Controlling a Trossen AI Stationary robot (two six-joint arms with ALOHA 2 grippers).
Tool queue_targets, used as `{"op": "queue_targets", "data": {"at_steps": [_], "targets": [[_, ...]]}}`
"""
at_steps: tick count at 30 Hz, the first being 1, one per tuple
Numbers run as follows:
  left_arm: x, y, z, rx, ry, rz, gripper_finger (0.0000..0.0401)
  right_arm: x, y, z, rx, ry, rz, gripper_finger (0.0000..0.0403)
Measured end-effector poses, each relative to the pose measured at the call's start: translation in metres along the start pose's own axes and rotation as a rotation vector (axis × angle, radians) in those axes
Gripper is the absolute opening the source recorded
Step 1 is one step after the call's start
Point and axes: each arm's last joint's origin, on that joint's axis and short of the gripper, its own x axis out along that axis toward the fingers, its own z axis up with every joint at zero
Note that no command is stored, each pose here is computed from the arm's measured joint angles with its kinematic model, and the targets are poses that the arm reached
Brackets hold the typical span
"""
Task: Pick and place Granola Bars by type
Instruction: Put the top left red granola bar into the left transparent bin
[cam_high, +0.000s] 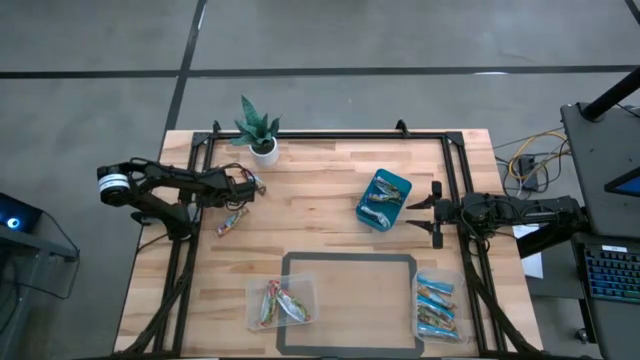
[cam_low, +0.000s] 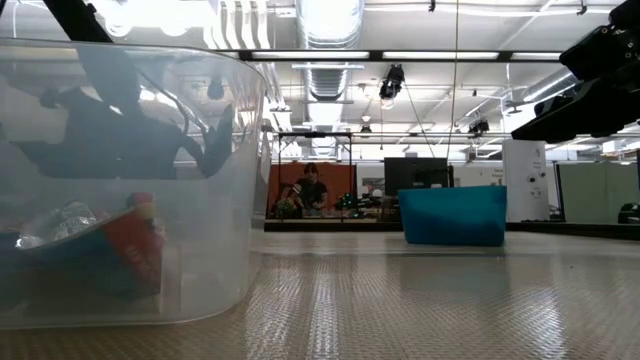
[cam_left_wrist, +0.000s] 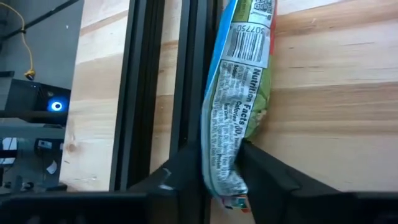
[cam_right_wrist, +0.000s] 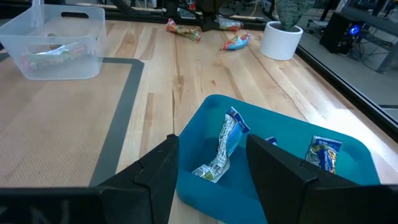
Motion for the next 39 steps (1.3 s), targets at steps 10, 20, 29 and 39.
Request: {"op": "queue_targets", "data": {"at_steps": [10, 20, 29, 39], "targets": [[-0.007, -0.005, 0.006, 0.027, 0.03, -0.054, 0.0007, 0.0, 0.0, 0.0, 0.0, 0.0, 0.0, 0.0176], [-0.032, -0.004, 0.023, 0.026, 0.066, -0.118, 0.0002, 0.0, 0.0, 0.0, 0.0, 0.0, 0.0, 0.0176], [-0.076, 0.01, 0.04, 0.027, 0.148, -0.268, 0.0001, 0.0, 0.0, 0.0, 0.0, -0.001, -0.001, 0.0176], [-0.13, 0.023, 0.038, 0.087, 0.246, -0.469, 0.0, 0.0, 0.0, 0.0, 0.0, 0.0, 0.0, 0.0176]]}}
